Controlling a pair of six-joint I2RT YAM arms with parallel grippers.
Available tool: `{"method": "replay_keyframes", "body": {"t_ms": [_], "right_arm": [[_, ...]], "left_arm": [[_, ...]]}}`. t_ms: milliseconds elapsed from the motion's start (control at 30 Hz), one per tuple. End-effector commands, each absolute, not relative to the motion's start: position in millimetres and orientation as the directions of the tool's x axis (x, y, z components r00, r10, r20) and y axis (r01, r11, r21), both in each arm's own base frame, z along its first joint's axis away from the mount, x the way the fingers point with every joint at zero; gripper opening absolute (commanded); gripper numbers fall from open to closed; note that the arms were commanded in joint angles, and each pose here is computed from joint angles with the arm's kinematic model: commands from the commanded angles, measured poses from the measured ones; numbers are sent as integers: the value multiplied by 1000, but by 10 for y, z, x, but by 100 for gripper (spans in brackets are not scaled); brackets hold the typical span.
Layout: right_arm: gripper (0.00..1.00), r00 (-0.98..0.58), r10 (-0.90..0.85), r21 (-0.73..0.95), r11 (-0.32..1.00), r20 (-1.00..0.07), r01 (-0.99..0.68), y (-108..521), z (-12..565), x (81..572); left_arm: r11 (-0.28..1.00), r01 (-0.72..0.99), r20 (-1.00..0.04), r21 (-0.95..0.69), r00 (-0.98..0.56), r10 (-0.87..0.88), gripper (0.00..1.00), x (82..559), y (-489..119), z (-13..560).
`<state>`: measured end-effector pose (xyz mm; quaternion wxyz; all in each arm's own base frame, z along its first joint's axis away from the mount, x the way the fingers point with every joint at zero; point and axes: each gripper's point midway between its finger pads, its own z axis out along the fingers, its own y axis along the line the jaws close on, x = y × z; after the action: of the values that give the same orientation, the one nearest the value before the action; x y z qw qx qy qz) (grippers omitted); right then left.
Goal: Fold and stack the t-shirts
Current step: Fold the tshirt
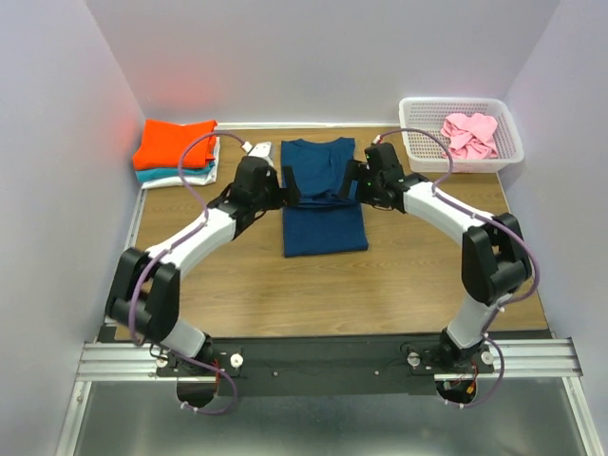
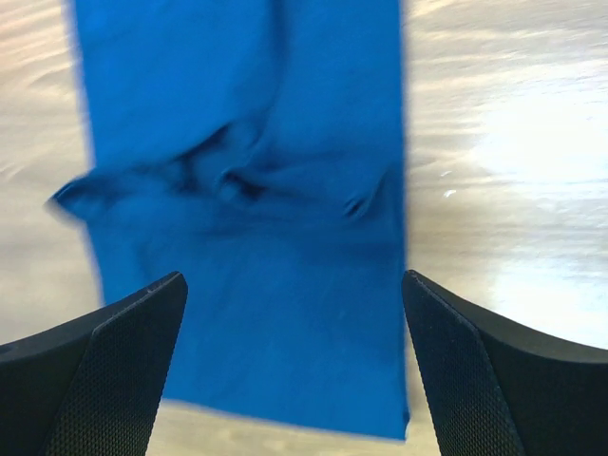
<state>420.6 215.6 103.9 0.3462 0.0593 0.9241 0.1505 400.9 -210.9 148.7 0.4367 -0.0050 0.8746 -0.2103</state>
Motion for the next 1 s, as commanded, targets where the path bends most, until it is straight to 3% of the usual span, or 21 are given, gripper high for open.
{"method": "replay_keyframes", "body": {"t_ms": [0,33,133,333,667,967], "right_arm": [[100,-774,137,409,897,-619,-168,2482,1199,3882],[100,-787,110,438,873,-607,-216,2588,1162,3778],[100,-813,41,499,807,-581,-316,2887,1076,3564],[100,-810,-17,511,768,-586,-386,3197,893,3659],[100,-756,-8,409,837,-654,-362,3380,590,4391],[100,-671,40,345,879,-741,-329,3395,764,4960]], "left_arm": [[888,164,-763,-429,-592,-259,98,3771,-2003,1586],[893,143,-743,-426,-619,-255,98,3619,-1933,1396],[863,154,-759,-481,-566,-322,98,3361,-1833,1524],[853,95,-769,-513,-493,-407,98,2959,-1515,1460],[807,112,-772,-580,-389,-502,98,2697,-1343,1539],[803,133,-760,-580,-443,-476,98,2666,-1432,1357]]}}
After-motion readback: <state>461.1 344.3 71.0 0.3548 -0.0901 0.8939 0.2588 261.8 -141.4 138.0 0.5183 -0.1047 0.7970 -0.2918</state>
